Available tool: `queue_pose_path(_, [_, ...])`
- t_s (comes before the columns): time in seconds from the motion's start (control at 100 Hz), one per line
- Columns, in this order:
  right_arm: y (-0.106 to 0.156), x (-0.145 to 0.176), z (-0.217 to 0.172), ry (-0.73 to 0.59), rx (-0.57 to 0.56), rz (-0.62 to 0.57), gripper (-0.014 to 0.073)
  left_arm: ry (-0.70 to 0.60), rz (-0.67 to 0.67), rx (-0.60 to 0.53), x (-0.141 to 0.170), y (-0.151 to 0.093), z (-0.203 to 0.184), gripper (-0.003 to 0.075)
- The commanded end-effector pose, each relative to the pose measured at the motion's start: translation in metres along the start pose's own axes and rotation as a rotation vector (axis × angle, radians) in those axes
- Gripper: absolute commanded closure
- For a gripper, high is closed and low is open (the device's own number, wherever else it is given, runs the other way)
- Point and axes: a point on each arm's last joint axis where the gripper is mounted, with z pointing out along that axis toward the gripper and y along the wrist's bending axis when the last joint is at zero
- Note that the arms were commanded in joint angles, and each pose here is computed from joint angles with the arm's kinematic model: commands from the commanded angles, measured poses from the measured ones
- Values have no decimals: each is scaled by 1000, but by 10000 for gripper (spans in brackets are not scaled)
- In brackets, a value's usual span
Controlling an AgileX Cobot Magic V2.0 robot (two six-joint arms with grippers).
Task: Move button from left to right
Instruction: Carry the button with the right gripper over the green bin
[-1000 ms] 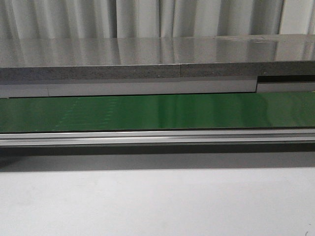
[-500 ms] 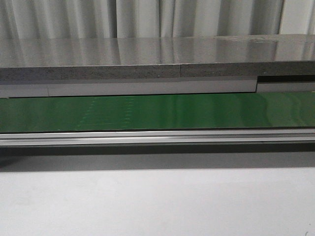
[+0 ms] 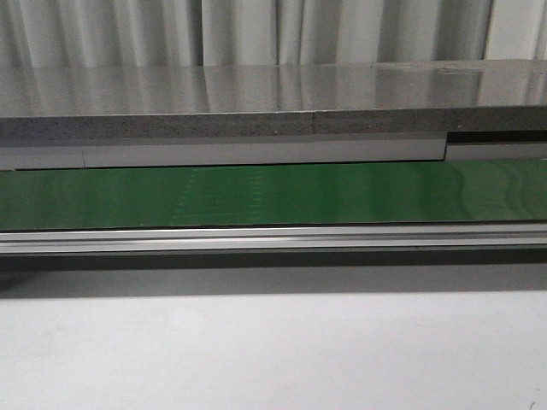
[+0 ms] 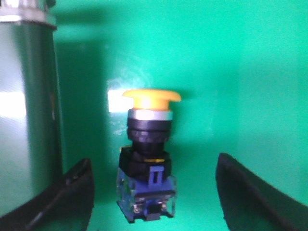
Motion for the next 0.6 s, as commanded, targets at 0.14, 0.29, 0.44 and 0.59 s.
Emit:
queue_pose_path(0.14, [13,-28,-81,-309,37,45,57,-96,-12,-9,-15,1,-2,739])
queue_pose_path(0.29, [36,-36,-114,-427,17,31,57,-96,-12,-9,-15,1,-2,739])
queue_pose_path(0.44, [69,-37,-146,-525,-11,-21,88,-96,-12,-9,-15,1,-2,739])
queue_pose_path(0.59, [106,-26,-169,-622,-32,-84,127,-96,-12,-9,-15,1,-2,739])
